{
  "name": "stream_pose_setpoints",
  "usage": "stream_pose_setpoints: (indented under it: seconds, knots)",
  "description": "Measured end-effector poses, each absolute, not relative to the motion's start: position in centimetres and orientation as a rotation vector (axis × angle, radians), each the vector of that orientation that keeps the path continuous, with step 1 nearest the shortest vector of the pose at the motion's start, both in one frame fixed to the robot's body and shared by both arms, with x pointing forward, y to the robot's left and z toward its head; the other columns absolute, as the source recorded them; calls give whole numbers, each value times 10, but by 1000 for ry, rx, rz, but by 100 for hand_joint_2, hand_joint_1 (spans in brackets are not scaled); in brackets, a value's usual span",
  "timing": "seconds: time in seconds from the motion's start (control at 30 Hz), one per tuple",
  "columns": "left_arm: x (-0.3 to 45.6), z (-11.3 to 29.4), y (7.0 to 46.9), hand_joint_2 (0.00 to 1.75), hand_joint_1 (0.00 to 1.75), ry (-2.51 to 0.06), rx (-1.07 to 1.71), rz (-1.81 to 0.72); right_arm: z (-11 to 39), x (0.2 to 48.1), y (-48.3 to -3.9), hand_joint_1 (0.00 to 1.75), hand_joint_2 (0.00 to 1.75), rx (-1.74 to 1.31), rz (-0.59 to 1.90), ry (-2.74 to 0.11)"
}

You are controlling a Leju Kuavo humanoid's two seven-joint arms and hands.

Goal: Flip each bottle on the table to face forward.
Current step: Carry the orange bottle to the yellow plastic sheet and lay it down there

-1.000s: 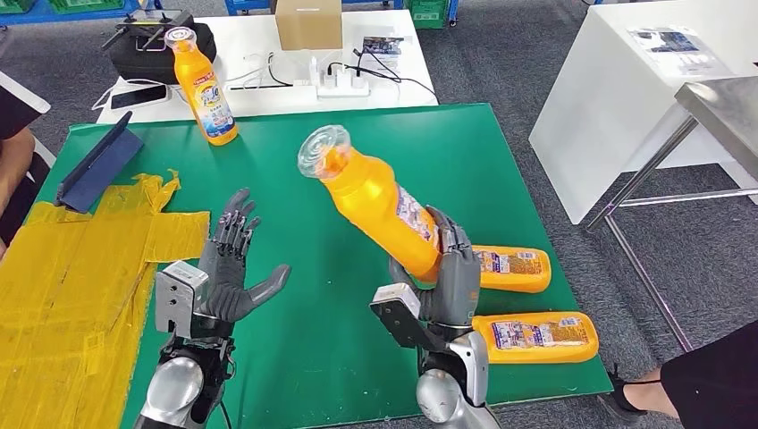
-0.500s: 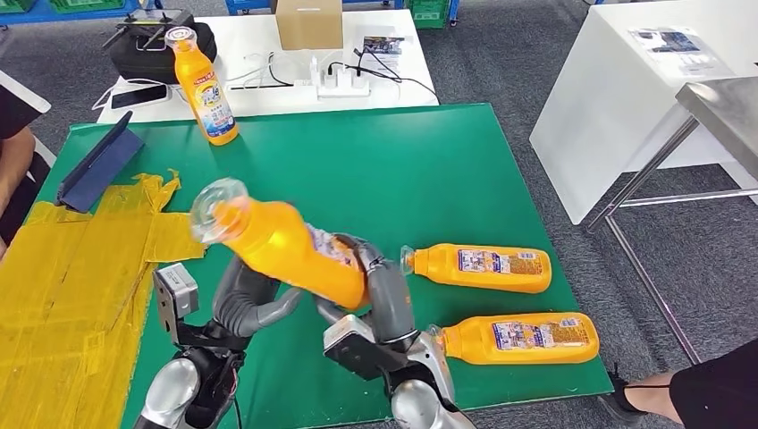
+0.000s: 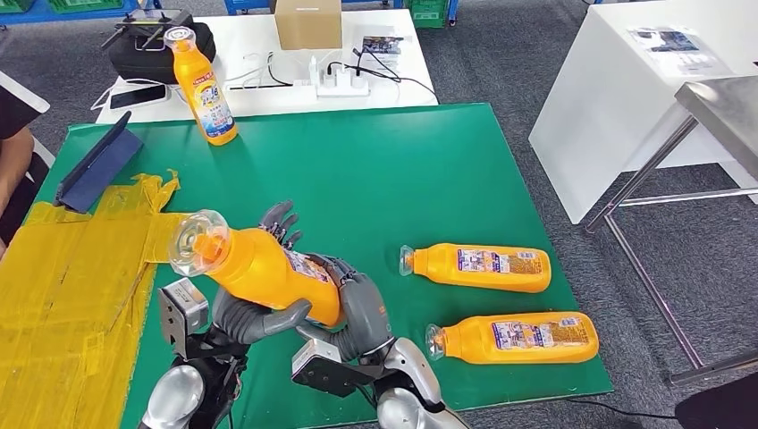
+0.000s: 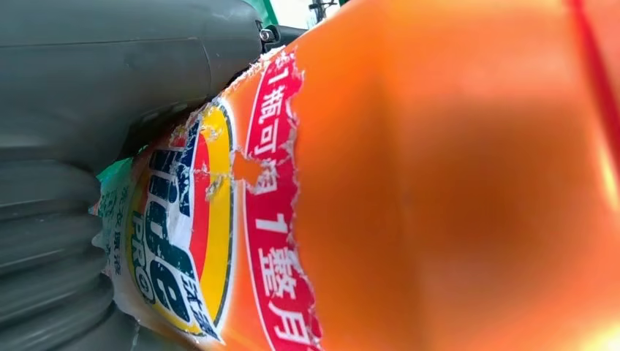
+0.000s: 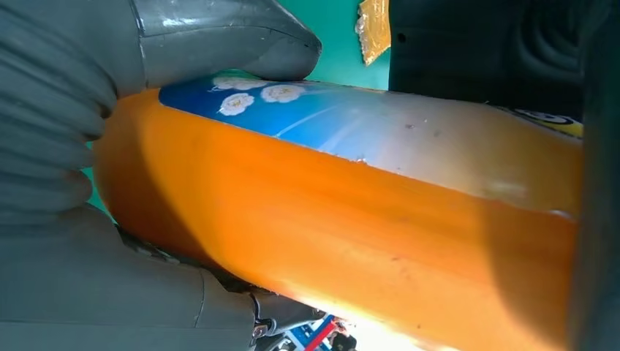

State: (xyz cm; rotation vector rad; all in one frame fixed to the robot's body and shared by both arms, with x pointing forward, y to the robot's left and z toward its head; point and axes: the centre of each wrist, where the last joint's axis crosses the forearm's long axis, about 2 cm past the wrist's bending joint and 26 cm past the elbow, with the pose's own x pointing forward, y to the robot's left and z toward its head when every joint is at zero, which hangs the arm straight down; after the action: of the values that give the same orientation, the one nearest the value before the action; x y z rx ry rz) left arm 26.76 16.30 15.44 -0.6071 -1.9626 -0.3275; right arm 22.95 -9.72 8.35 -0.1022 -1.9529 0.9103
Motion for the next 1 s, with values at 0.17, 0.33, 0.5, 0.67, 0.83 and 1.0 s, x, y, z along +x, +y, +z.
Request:
stream_pose_setpoints:
  seconds: [0.17, 0.33, 0.5, 0.67, 0.83, 1.0]
  knots:
    - [267, 155, 161, 175, 175, -2006, -528, -311, 83, 230, -97, 175, 175, -120, 933, -1943]
    - [267, 156, 156, 175, 175, -2059, -439, -276, 83, 230, -96, 175, 175, -153, 935, -1937]
    - [267, 157, 156, 175, 175, -2103, -332, -275, 85, 232, -96, 175, 175, -201, 898, -1960]
    - [267, 156, 158, 175, 175, -2091, -271, -272, 85, 227, -97, 175, 175, -222, 857, -1955]
    - [266, 153, 162, 175, 175, -2070, -244, -275, 83, 221, -98, 50, 131, -230, 834, -1944]
    - [276, 155, 185, 175, 175, -2081, 56, -316, 79, 211, -106, 0, 0, -332, 781, -1927]
